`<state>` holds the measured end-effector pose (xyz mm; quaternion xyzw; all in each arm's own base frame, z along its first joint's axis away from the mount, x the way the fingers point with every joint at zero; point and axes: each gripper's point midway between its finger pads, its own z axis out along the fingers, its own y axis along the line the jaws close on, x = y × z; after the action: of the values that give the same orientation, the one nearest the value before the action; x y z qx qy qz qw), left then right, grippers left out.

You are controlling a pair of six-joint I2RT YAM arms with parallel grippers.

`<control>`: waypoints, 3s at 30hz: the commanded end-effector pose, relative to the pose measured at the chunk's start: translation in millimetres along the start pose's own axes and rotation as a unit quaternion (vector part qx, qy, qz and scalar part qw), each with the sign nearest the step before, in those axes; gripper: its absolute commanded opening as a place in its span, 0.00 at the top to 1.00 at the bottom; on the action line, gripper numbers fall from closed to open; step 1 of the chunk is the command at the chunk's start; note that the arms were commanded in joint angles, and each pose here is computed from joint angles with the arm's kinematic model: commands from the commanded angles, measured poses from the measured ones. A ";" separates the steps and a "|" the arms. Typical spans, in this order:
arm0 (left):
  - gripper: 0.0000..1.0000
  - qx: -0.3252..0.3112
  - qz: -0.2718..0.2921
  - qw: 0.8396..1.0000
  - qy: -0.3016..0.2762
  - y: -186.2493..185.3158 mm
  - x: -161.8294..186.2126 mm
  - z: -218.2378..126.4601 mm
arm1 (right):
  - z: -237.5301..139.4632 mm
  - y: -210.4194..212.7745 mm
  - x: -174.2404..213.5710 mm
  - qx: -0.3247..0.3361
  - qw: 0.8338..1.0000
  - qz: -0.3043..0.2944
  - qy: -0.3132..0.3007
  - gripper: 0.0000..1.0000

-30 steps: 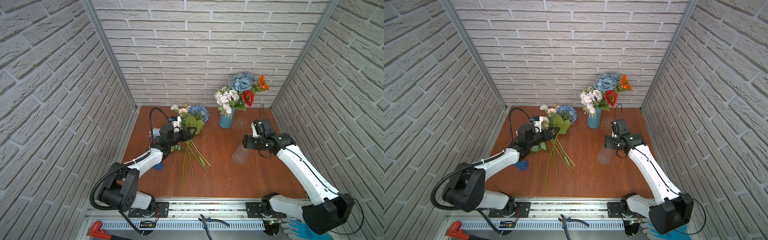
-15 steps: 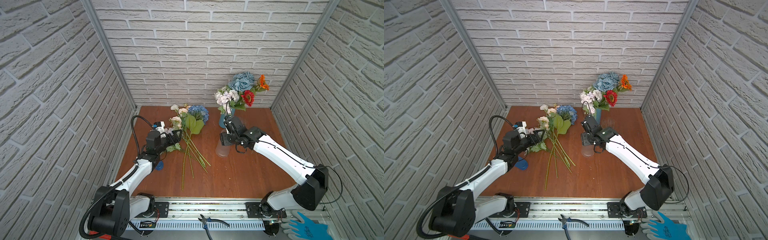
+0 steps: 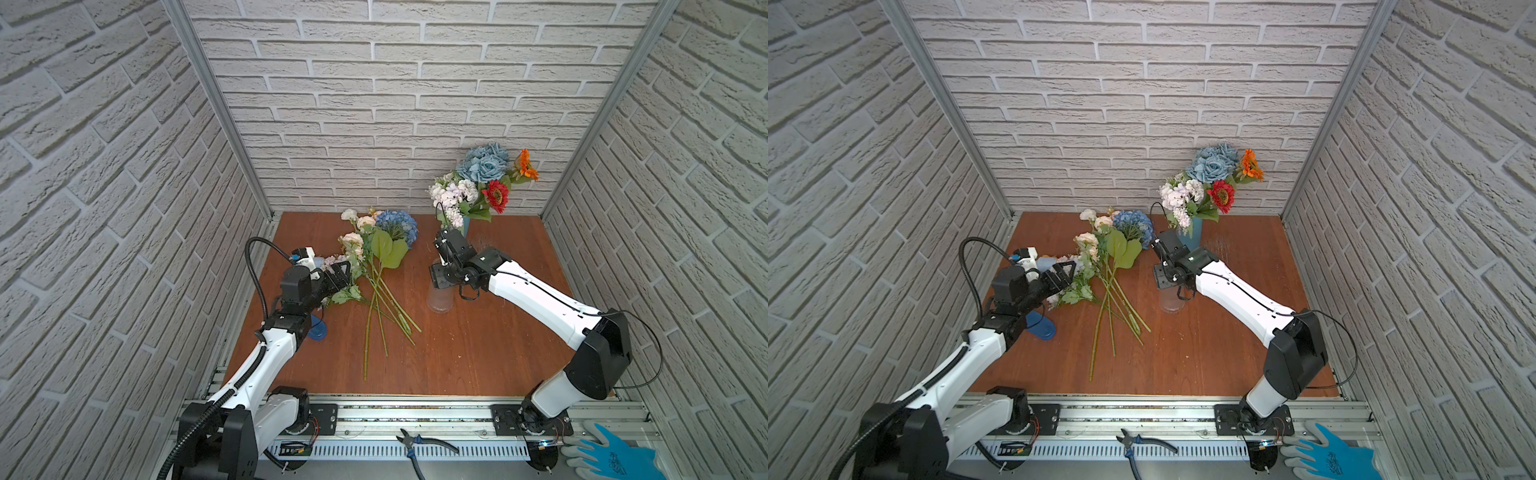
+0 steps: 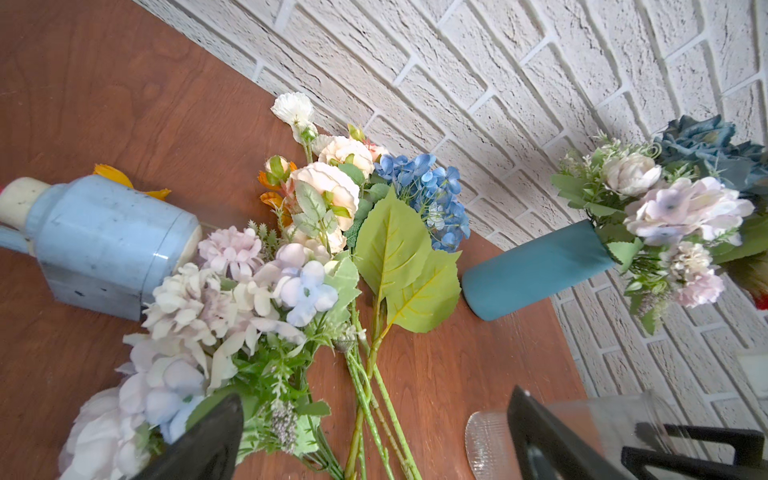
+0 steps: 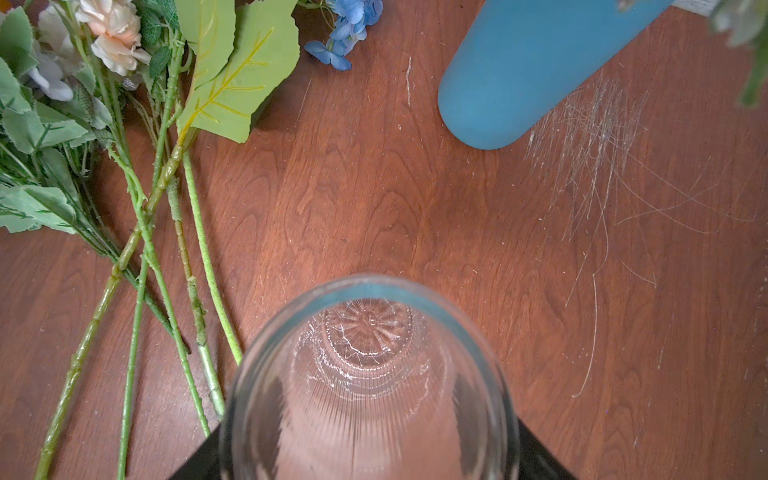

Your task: Arrange the flowers into the vase

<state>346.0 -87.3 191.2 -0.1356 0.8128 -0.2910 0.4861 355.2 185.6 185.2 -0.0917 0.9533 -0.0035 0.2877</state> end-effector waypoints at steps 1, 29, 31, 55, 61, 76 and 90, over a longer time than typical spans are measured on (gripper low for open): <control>0.02 -0.004 0.004 1.000 -0.008 3.2 -2.1 -1.2 | -35.3 3.5 -40.4 -0.020 0.996 0.015 -0.082 0.28; 0.02 -0.032 -0.085 0.994 -0.054 53.7 -15.8 -19.3 | -23.7 197.7 -24.3 -0.241 0.954 -0.174 -0.046 0.52; 0.02 -0.030 -0.080 0.995 -0.052 52.6 -15.9 -19.3 | 0.1 205.3 -21.2 -0.231 0.956 -0.178 -0.034 0.52; 0.02 -0.010 -0.049 0.999 -0.019 37.2 -3.9 -8.4 | 142.3 197.5 -8.4 -0.068 0.976 -0.208 0.010 0.74; 0.02 -0.011 -0.048 0.999 -0.019 36.4 -3.8 -9.3 | 148.8 195.8 -4.2 -0.076 0.978 -0.194 0.021 0.76; 0.02 -0.016 -0.044 0.999 -0.023 37.0 -5.6 -12.1 | 146.2 182.6 -8.3 -0.098 0.985 -0.141 0.024 0.95; 0.02 -0.013 -0.044 0.999 -0.025 34.6 -6.3 -12.9 | 79.5 154.0 -51.3 -0.182 0.981 -0.044 -0.058 0.95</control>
<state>336.5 -50.6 162.3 -0.2008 0.8079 -0.2974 0.4674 404.5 342.1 103.1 -0.2033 0.9316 0.1174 0.2774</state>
